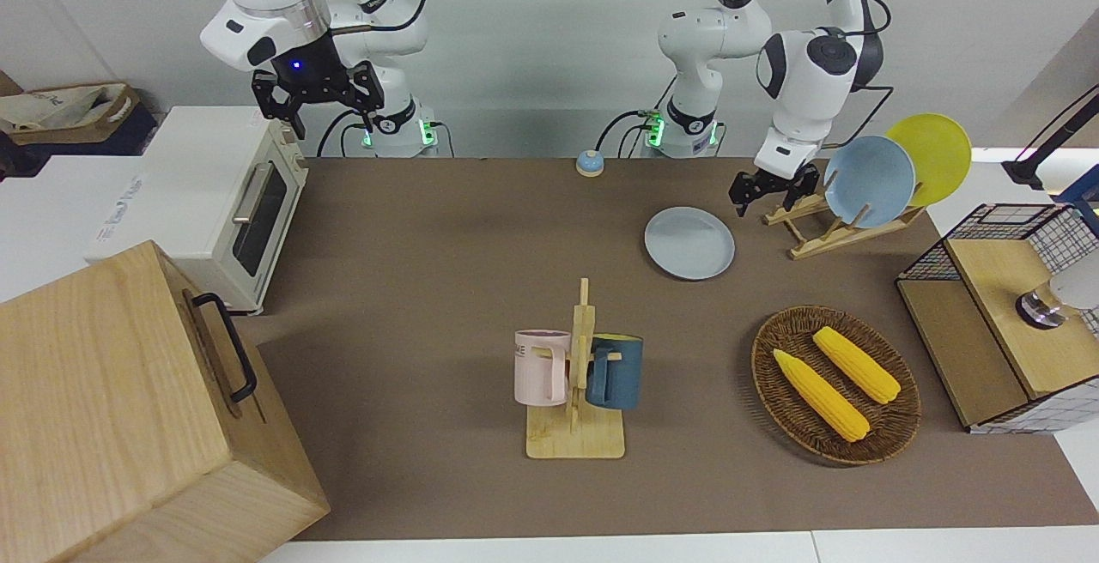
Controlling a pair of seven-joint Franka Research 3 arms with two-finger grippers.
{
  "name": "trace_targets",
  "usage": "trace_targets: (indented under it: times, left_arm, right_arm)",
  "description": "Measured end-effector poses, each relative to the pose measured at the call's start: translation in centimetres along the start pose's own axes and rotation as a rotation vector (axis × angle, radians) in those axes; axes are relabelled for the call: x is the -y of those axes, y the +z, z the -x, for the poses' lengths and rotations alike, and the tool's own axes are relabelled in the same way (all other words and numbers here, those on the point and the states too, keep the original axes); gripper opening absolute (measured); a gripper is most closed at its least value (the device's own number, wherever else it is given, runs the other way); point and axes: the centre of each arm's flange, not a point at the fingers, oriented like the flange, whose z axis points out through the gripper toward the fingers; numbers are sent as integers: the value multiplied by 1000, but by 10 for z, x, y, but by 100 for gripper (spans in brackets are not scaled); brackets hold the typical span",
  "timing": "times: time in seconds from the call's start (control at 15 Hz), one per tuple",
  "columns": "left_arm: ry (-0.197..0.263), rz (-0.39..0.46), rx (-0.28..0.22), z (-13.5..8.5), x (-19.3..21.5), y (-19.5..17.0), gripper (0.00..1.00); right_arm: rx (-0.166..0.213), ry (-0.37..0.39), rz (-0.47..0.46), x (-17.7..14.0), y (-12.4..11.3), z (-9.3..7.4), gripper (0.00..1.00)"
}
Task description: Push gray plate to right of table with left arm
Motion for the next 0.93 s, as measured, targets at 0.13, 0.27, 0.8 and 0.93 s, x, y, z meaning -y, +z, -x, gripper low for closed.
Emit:
trace_targets:
  times: [0.13, 0.27, 0.8, 0.93]
  left_arm:
    - [1, 4, -2, 10, -1, 22, 100]
    - [-17, 10, -3, 15, -2, 41, 100]
    - [-38, 20, 14, 12, -9, 88, 99]
    - [-36, 21, 13, 10, -11, 94, 96]
  right_arm:
    - [0, 0, 0, 0, 0, 0, 99]
    - [0, 0, 0, 0, 0, 0, 99]
    - [0, 0, 0, 0, 0, 0, 99]
    - [0, 0, 0, 0, 0, 0, 99]
